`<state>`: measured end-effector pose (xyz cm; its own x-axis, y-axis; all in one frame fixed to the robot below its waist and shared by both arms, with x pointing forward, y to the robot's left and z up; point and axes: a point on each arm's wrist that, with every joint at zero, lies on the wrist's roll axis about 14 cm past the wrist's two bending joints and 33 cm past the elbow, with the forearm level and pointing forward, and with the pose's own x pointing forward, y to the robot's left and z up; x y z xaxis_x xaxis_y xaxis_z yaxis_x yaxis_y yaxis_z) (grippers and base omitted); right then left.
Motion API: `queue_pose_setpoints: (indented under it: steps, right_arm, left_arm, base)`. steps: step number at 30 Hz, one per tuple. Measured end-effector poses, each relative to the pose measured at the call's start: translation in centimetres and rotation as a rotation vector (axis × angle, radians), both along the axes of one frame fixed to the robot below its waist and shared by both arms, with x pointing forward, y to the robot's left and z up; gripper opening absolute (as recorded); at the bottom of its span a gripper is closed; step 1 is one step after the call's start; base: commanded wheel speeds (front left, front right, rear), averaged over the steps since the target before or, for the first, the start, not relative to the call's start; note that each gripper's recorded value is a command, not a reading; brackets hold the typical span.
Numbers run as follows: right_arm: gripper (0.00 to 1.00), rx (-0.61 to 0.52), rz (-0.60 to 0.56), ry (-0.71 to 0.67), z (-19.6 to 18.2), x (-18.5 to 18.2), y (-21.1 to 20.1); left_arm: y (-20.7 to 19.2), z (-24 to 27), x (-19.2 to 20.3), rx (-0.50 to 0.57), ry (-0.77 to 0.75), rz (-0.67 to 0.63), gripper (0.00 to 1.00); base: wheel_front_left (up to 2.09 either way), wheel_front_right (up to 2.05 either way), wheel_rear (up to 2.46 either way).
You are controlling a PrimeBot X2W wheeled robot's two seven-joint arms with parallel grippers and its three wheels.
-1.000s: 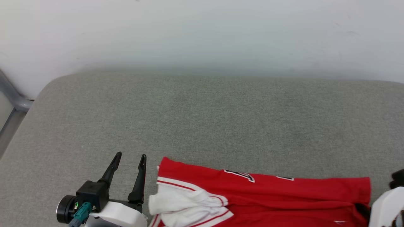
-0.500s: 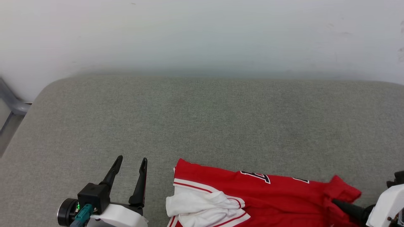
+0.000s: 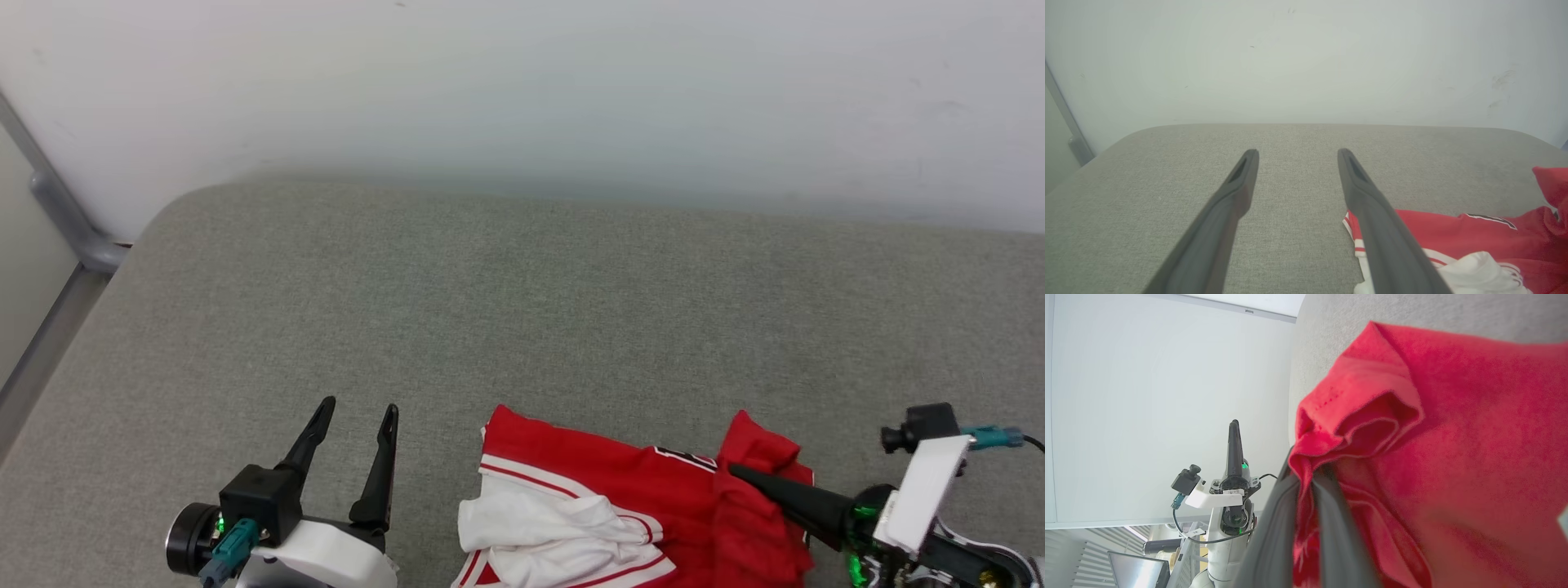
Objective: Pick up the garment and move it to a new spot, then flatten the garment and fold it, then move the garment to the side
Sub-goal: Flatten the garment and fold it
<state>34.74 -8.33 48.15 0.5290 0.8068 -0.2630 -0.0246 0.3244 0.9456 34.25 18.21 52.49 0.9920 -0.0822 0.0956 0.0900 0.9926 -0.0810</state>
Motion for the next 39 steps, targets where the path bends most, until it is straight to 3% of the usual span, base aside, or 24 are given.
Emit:
queue_pose_setpoints:
  steps: [10,20,21,22,23,32,39]
  right_arm:
    - [0.00,0.105,0.237,0.018,-0.1,-0.2,10.8]
    - [0.00,-0.048,0.263,0.070,-5.4,-0.1,13.6]
    - [0.29,-0.063,0.256,0.065,-5.7,0.1,13.6]
    - [0.78,-0.067,0.252,0.066,-5.8,0.3,13.5]
    - [1.00,-0.067,0.250,0.064,-5.8,0.3,13.5]
    - [1.00,-0.055,0.209,-0.109,-1.5,1.3,13.4]
    - [1.00,-0.262,-0.049,-0.383,1.1,4.9,7.0]
  left_arm:
    - [0.5,-1.0,1.0,-0.018,0.028,0.024,1.00]
    - [1.3,-2.7,2.0,-0.028,0.076,0.063,1.00]
    - [1.3,-2.9,2.1,-0.028,0.082,0.062,1.00]
    - [1.2,-3.1,2.1,-0.029,0.086,0.059,1.00]
    - [1.1,-3.2,2.2,-0.030,0.088,0.057,1.00]
    - [0.1,-1.9,2.9,-0.026,0.045,0.019,1.00]
    - [-0.7,-1.6,2.5,-0.019,0.033,-0.010,1.00]
  base:
    - [0.00,0.00,0.00]
    - [0.00,0.00,0.00]
    - [0.00,0.00,0.00]
    - [0.00,0.00,0.00]
    - [0.00,0.00,0.00]
    - [0.00,0.00,0.00]
    - [0.00,0.00,0.00]
